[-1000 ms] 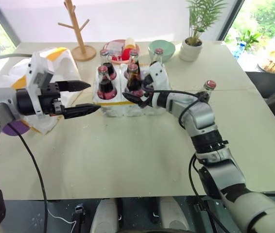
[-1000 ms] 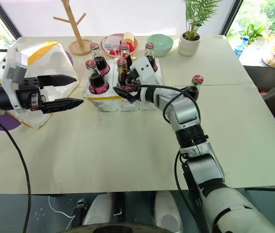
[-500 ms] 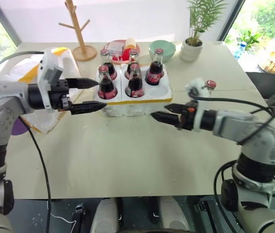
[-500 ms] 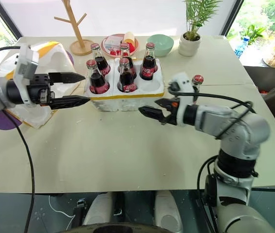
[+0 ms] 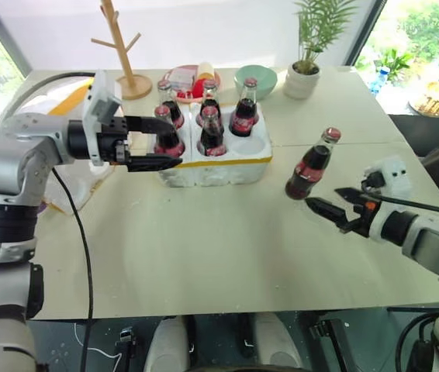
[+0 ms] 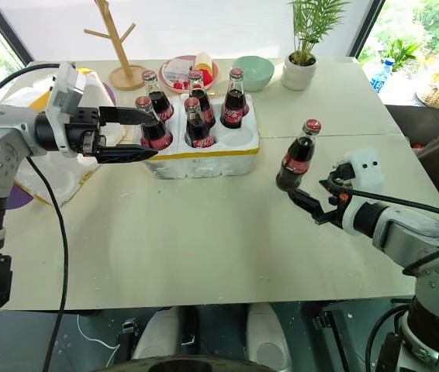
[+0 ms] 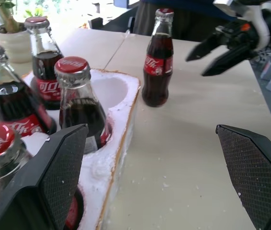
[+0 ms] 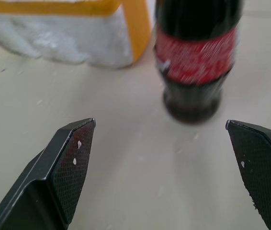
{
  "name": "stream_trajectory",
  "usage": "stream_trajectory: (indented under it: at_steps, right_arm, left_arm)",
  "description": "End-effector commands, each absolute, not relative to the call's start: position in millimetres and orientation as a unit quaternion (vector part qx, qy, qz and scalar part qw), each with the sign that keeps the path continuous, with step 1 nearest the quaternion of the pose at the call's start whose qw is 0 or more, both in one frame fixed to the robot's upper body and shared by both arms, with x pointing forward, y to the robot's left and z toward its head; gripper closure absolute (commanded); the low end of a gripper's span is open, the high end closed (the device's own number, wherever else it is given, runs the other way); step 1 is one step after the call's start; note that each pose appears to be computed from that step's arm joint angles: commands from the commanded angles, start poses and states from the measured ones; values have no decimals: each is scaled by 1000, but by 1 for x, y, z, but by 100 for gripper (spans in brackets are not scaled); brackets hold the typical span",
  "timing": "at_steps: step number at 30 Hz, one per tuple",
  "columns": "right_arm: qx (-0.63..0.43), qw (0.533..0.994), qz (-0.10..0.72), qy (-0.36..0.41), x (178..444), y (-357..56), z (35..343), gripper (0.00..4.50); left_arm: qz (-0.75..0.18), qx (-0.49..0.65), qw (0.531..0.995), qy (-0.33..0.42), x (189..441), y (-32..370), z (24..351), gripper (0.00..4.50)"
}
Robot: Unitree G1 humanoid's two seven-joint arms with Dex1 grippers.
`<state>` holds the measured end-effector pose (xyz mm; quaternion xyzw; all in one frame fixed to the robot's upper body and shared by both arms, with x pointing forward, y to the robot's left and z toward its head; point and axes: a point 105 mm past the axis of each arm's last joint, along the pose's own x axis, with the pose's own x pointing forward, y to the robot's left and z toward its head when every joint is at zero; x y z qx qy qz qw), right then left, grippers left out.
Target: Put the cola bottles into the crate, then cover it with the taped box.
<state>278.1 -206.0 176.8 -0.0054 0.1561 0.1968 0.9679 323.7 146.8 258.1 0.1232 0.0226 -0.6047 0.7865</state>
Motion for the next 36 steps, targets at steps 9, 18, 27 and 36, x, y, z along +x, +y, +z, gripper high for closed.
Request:
stream_trajectory:
  at_steps: [9, 18, 27, 36]
  right_arm:
    - [-7, 985, 152, 78, 321, -195, 172, 4]
    - [-4, 987, 150, 54, 355, -198, 172, 85]
    - [-24, 968, 238, -69, 351, -179, 264, 169]
    - [-12, 944, 316, -94, 379, -115, 301, 169]
  left_arm:
    - [-653, 140, 745, -3, 295, 124, 270, 0]
    - [-654, 140, 744, -5, 290, 117, 268, 0]
    - [-638, 136, 757, -5, 288, 122, 268, 0]
    - [-617, 135, 775, -14, 293, 127, 271, 0]
